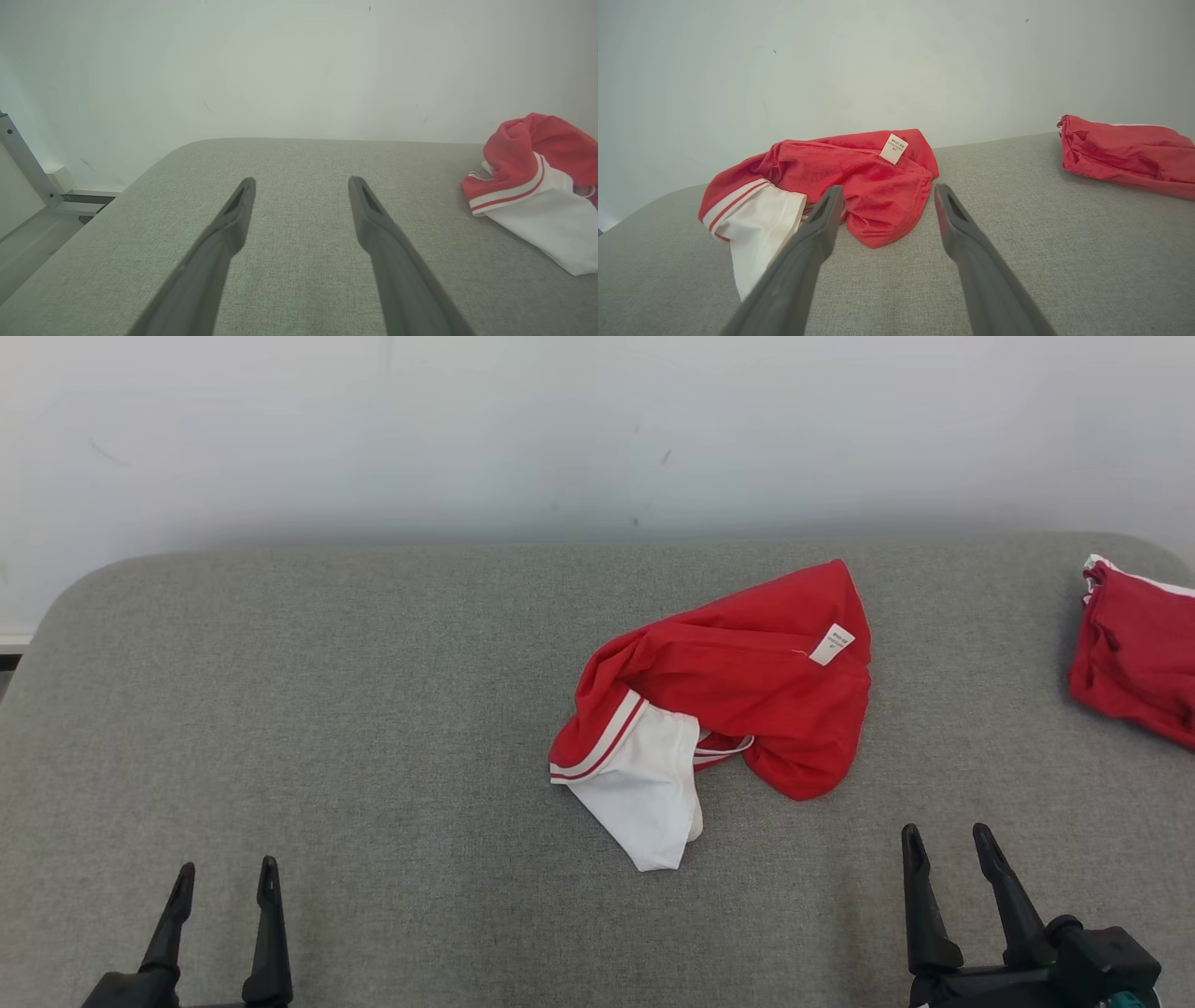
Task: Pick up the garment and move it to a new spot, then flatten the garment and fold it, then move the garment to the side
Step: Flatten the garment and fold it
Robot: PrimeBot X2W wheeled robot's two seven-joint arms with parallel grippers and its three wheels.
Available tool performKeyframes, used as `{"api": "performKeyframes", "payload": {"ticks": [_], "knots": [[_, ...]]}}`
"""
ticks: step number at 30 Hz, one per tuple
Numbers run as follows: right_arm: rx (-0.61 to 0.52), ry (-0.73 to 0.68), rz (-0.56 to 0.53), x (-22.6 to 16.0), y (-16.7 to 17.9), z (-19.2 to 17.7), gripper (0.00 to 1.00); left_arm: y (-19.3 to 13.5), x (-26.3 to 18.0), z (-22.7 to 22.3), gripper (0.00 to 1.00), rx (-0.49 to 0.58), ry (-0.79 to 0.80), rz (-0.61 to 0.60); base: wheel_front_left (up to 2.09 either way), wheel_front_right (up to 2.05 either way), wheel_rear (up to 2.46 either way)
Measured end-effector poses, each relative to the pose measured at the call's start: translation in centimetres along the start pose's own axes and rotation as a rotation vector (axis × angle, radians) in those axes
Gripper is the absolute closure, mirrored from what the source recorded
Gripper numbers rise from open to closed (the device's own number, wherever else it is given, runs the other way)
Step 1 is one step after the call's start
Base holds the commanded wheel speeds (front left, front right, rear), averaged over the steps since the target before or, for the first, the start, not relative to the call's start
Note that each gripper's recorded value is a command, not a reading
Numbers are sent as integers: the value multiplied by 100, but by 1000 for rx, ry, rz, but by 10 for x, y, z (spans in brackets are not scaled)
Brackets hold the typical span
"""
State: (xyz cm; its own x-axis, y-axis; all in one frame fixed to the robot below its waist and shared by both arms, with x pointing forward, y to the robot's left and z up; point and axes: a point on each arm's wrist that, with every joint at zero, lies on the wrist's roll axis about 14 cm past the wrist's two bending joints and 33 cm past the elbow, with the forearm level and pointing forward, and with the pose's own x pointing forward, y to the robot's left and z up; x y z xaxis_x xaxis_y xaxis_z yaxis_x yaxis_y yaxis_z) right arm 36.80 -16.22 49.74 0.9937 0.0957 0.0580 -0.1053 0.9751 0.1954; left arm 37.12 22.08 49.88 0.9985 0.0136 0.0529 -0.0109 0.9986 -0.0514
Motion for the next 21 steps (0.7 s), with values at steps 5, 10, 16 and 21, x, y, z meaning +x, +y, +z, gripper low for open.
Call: {"api": "performKeyframes", "payload": {"ticks": [5,10,16,21], "knots": [[0,1,-1,0,0,0,0,0,0,-1,0,-4,3,1,0,0,0],[0,0,-3,0,-1,0,0,0,0,-2,0,-1,5,1,0,0,0],[-1,-1,-5,-1,-1,0,0,-1,0,-2,0,-3,6,-3,0,0,0],[-1,2,-8,0,-3,-1,0,-24,8,-1,0,-7,0,-65,0,0,0]]}}
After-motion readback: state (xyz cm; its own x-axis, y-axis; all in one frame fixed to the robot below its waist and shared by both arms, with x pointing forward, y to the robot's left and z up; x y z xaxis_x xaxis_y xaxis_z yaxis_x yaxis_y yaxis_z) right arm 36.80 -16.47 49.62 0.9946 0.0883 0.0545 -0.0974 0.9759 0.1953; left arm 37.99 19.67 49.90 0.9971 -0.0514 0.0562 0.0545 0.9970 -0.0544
